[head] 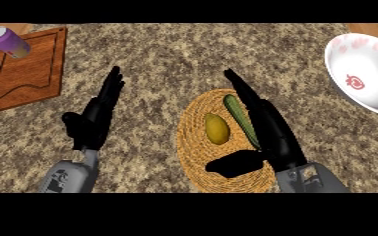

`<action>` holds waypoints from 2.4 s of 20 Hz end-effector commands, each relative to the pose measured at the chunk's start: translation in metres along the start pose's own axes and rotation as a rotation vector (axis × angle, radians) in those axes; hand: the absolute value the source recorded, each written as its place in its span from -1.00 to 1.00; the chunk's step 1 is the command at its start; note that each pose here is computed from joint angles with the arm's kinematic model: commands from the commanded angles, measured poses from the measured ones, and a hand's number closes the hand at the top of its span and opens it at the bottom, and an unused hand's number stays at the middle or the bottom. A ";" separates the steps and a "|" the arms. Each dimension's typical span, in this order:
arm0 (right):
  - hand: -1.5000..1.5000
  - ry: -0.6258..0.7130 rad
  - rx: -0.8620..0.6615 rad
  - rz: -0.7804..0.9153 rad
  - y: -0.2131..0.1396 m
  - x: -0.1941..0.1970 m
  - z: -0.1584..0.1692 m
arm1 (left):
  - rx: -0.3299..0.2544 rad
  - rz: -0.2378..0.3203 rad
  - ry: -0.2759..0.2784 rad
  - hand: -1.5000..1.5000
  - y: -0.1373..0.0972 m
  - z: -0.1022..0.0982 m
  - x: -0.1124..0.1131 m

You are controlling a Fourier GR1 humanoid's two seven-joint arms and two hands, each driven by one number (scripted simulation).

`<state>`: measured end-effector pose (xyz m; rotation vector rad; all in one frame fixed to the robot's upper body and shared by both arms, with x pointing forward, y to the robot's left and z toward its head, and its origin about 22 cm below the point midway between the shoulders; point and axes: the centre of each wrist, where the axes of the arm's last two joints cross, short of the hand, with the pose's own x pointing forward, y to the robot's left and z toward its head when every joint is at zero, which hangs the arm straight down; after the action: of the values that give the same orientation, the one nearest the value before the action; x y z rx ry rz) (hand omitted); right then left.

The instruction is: Pick the lemon from the placemat and place it in the bowl

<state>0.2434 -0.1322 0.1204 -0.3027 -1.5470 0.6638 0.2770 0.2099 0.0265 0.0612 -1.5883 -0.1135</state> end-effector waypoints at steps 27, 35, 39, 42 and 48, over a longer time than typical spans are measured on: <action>-1.00 0.058 0.155 -0.174 0.019 -0.062 -0.026 | 0.008 -0.008 -0.002 0.00 0.009 -0.002 -0.002; -1.00 0.105 0.181 -0.218 0.048 -0.076 -0.015 | -0.011 0.004 0.002 0.00 -0.016 0.011 -0.002; -1.00 0.094 0.152 -0.219 0.059 -0.091 -0.017 | 0.019 0.008 -0.008 0.00 0.003 0.011 -0.007; -1.00 0.111 0.142 -0.197 0.065 -0.095 -0.011 | 0.004 -0.015 -0.017 0.00 0.003 0.008 0.014; -1.00 0.182 0.107 -0.025 0.058 -0.100 -0.022 | 0.012 0.007 0.006 0.00 0.008 0.003 0.000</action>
<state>0.2611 -0.1357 0.0061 -0.1796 -1.3692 0.6379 0.2661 0.2181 0.0293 0.0627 -1.5912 -0.1114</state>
